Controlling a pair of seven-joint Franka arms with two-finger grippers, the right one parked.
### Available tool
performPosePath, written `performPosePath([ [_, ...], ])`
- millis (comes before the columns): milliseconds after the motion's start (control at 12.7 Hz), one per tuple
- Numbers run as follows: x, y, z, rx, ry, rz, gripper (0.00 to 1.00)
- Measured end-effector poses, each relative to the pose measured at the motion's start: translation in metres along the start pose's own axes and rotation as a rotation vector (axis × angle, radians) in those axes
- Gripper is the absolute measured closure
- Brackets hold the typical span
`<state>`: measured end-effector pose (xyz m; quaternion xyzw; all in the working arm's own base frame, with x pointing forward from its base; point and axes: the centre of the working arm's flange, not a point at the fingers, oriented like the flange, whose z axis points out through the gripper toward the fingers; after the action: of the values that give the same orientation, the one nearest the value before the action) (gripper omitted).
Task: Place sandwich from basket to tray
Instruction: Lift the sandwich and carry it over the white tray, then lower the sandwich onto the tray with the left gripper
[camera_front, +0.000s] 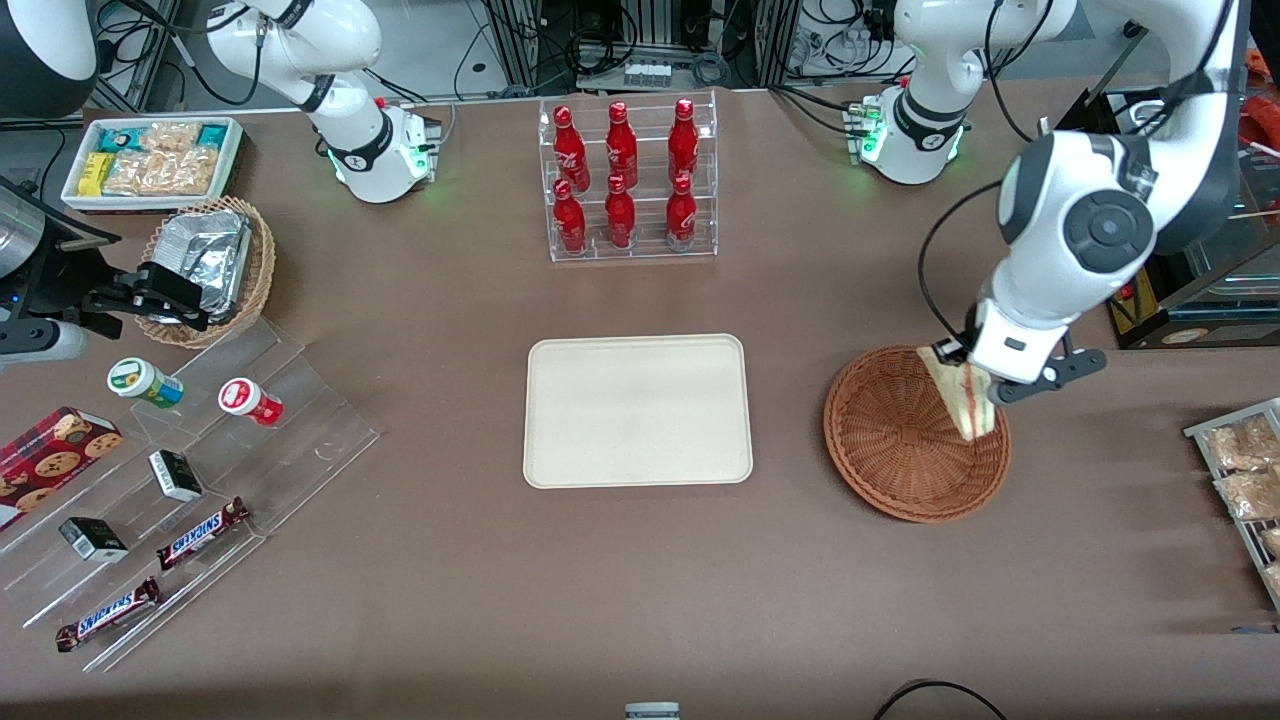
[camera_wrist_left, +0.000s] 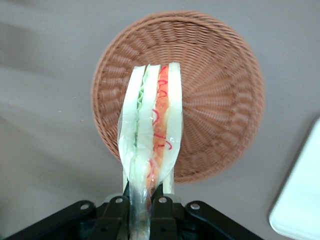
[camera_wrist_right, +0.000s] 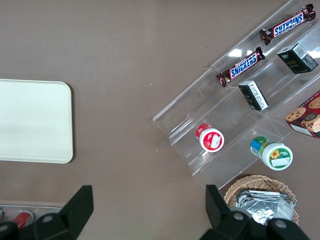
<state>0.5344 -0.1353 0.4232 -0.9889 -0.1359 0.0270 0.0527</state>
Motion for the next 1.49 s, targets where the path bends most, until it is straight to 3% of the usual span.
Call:
performPosePath([
  [314, -0.048, 0.073, -0.005, -0.002, 0.013, 0.160, 0.85],
  [864, -0.100, 0.167, 0.030, -0.061, 0.017, 0.353, 0.85],
  [1336, -0.091, 0.228, 0.051, -0.120, -0.031, 0.341, 0.85],
  [1493, -0.094, 0.255, 0.065, -0.102, -0.021, 0.305, 0.85],
])
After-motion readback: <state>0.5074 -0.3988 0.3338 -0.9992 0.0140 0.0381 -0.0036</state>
